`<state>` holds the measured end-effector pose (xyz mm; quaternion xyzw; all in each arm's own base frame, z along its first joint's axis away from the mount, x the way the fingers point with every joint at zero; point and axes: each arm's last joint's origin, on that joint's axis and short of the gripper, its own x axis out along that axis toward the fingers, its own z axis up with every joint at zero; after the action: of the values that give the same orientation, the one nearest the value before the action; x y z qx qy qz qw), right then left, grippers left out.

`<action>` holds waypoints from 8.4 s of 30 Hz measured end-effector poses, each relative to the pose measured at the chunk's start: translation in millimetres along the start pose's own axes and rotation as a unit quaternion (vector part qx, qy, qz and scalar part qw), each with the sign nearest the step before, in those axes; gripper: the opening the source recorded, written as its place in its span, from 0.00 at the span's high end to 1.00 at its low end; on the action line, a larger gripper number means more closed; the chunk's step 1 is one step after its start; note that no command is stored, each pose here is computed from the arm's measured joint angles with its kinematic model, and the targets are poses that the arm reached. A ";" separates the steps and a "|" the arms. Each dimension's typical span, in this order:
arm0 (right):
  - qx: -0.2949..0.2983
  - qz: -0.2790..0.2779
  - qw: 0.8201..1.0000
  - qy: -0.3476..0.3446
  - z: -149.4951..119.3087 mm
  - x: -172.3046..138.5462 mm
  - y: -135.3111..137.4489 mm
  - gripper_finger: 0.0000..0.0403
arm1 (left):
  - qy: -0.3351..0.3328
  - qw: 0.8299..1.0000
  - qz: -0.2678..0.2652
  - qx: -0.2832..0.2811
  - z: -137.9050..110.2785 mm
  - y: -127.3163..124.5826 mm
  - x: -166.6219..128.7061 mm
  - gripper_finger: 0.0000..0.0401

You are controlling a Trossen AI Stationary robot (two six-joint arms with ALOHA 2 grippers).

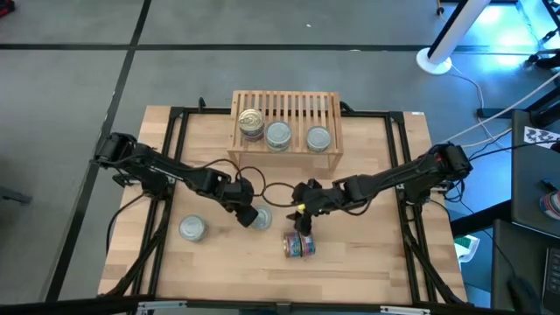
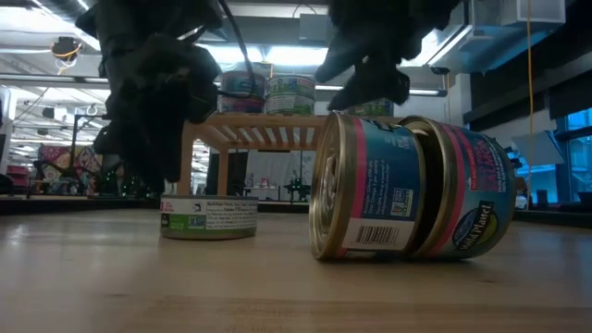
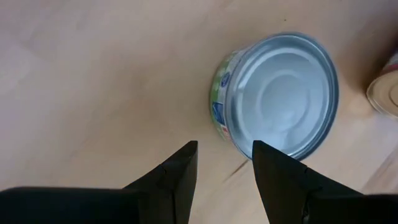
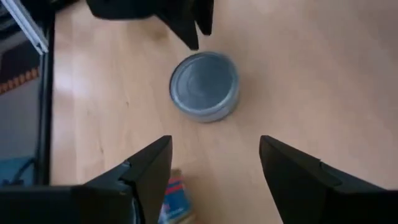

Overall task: Stack canned seafood by type on shelf
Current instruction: Stack the green tuna can on top of the other green tuna can on the shelf

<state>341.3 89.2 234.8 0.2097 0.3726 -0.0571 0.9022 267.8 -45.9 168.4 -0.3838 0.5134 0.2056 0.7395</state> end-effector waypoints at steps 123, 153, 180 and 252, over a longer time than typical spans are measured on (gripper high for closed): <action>0.064 0.053 0.996 0.040 4.2 79.4 -44.8 0.40 | -0.073 0.991 -0.105 0.045 2.6 -5.2 23.2 1.00; 0.077 0.052 0.994 0.054 -7.3 78.3 -29.6 0.40 | -0.088 0.989 -0.102 0.063 -7.3 -12.0 22.7 1.00; 0.077 0.124 0.988 0.060 -5.7 109.9 -48.3 0.40 | -0.102 0.986 -0.109 0.068 -6.6 -14.7 21.6 1.00; 0.106 0.246 0.957 0.109 -0.4 124.6 -69.3 0.65 | -0.149 0.975 -0.109 0.125 -11.1 -23.7 18.7 1.00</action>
<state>412.2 33.2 124.5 0.3946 0.3977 0.1503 0.8146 284.9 -71.0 157.8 -0.3075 0.3743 0.1129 0.8675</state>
